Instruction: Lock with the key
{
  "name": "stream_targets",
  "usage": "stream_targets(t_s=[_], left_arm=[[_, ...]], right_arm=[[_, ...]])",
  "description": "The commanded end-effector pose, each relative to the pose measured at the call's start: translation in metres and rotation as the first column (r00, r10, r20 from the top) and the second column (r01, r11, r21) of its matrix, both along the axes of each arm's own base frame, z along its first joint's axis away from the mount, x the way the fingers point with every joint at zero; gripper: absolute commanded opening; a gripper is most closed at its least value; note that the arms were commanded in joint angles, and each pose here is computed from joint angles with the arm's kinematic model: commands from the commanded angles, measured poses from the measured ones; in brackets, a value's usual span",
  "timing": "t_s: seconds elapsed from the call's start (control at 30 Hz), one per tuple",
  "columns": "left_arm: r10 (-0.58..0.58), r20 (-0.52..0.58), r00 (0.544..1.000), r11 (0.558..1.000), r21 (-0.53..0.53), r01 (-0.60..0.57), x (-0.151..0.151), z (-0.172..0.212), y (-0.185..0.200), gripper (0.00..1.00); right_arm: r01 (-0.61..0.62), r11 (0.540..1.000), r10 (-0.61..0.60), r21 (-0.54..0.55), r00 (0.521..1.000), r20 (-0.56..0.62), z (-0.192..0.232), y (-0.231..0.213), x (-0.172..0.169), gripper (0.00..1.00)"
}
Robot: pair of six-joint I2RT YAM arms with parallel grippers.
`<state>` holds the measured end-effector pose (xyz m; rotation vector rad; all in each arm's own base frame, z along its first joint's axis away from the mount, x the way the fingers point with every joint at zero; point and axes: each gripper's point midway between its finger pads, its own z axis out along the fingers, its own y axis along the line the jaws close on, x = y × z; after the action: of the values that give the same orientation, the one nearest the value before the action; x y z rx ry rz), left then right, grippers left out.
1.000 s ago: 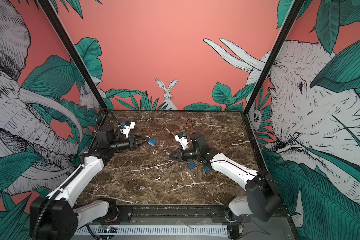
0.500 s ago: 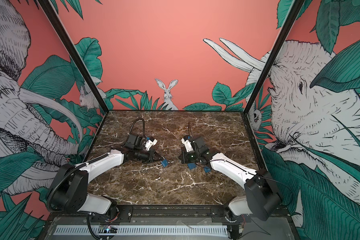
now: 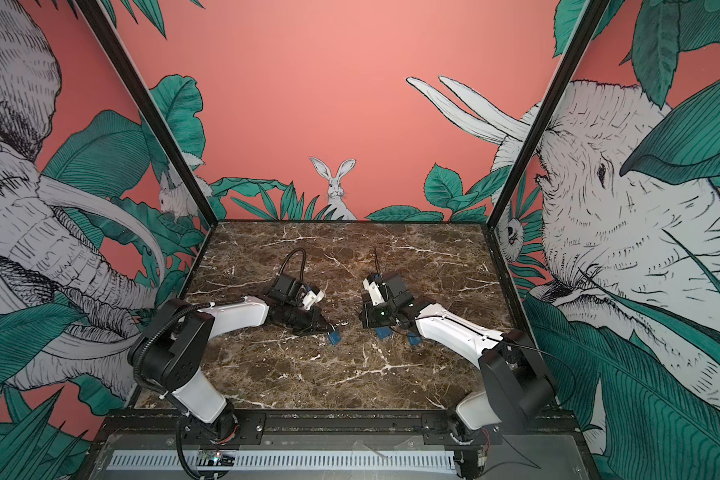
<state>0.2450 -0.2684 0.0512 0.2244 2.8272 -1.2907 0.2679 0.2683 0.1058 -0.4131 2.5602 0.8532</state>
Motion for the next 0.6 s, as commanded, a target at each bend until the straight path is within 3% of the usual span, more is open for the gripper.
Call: stream_targets(t_s=[0.0,0.37,0.47,0.57], left_arm=[[-0.02,0.032,0.999,0.999,-0.039,0.021,0.007,0.011,-0.01,0.0],[-0.014,0.013,1.0,1.0,-0.015,0.014,0.008,0.001,-0.01,0.01],[-0.006,0.018,1.0,1.0,-0.002,0.006,0.009,0.001,-0.009,0.22],[0.009,0.031,0.999,1.0,0.018,-0.009,0.013,0.002,-0.006,0.27]], right_arm=[[0.011,1.0,-0.012,0.019,1.0,0.023,0.003,0.005,0.009,0.0],[0.012,1.0,-0.012,0.023,1.0,0.003,-0.005,0.017,0.011,0.0],[0.009,1.0,-0.009,0.017,1.0,0.004,-0.006,0.02,0.011,0.0],[0.008,1.0,-0.008,0.004,1.0,0.002,-0.008,0.022,0.01,0.0]])
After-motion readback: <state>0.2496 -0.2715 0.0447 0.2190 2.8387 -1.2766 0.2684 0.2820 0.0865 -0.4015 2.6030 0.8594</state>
